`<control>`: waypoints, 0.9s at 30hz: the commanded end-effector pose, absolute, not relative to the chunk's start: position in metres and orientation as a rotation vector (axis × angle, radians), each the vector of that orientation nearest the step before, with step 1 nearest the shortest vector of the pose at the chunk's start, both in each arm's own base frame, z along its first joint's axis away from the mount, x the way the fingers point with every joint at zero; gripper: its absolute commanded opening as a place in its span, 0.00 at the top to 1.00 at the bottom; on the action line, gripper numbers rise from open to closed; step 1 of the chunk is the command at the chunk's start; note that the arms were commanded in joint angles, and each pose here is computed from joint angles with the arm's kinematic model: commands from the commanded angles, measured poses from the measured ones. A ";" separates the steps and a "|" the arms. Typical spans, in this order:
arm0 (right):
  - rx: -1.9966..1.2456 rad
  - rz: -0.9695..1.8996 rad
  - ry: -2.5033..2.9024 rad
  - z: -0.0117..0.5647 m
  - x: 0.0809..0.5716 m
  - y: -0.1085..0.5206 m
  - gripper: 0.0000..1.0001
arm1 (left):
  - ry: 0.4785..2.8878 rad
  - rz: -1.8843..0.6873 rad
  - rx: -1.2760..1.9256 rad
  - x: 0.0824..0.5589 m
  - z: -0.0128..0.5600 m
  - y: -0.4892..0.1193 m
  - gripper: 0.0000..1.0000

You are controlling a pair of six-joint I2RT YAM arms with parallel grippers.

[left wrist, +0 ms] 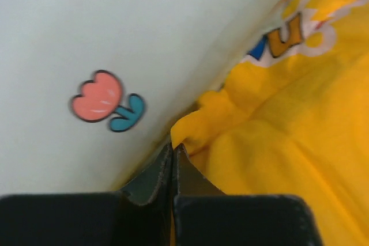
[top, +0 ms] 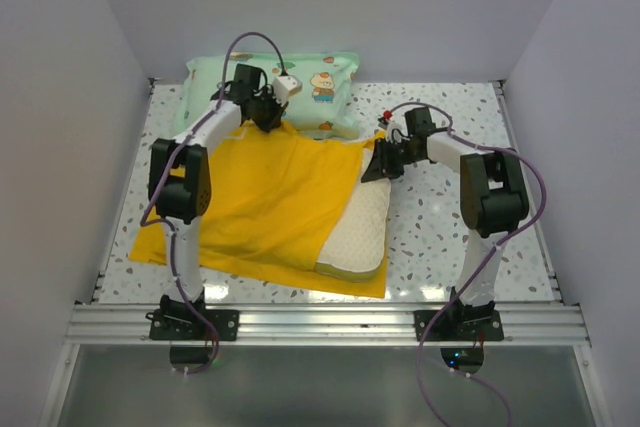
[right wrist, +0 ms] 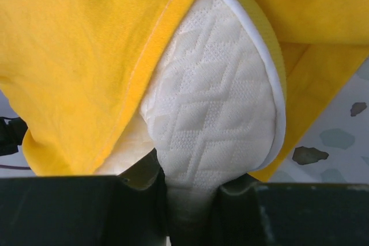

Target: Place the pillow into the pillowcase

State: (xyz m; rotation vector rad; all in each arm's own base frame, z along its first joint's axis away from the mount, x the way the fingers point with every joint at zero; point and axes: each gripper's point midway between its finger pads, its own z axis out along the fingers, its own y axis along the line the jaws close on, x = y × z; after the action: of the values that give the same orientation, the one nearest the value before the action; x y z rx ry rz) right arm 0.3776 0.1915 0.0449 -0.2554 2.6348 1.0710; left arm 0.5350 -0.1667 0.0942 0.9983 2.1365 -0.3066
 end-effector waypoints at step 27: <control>-0.488 1.096 2.360 0.113 0.375 0.213 1.00 | 1.914 -0.446 0.889 0.435 0.222 -0.249 0.25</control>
State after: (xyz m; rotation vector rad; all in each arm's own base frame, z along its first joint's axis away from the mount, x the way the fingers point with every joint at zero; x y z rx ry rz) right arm 0.3785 0.2042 0.0812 -0.4436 2.4800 1.0364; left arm 0.4616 -0.2491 0.1680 0.7434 2.0559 -0.5715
